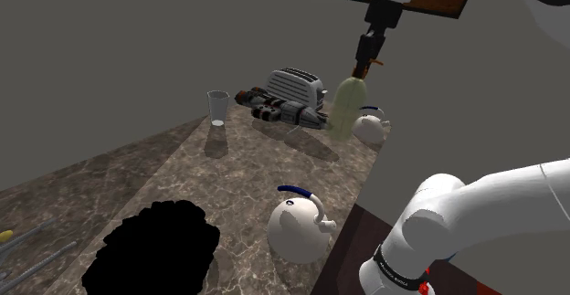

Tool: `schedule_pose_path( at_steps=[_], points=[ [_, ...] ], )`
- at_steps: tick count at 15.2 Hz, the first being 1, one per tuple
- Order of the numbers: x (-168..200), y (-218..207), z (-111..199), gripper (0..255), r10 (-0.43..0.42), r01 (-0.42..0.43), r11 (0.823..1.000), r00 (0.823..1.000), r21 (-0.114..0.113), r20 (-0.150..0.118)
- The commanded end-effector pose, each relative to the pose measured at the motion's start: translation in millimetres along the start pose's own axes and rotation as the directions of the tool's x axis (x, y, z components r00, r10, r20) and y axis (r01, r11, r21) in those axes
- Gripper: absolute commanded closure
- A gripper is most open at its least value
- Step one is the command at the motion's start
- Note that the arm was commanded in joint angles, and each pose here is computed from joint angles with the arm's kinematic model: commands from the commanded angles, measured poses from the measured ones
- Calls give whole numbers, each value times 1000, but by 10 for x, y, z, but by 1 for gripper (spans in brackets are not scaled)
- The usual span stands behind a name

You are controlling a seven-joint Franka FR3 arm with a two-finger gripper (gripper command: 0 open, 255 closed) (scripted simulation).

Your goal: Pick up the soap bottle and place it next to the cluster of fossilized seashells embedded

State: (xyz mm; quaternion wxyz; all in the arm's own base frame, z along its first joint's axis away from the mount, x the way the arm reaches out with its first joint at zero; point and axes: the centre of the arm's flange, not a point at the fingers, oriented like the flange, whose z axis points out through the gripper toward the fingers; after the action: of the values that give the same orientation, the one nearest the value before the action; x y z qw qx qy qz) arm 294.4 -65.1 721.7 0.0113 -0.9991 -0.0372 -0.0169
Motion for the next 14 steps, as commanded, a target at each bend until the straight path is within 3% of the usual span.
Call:
schedule_pose_path(
  at_steps=[1,14],
  points=[
    [-5,-284,30,255,2,-2,1000,1000,0,0],
    [57,-1998,62,255,2,-2,1000,1000,0,0]
  ],
)
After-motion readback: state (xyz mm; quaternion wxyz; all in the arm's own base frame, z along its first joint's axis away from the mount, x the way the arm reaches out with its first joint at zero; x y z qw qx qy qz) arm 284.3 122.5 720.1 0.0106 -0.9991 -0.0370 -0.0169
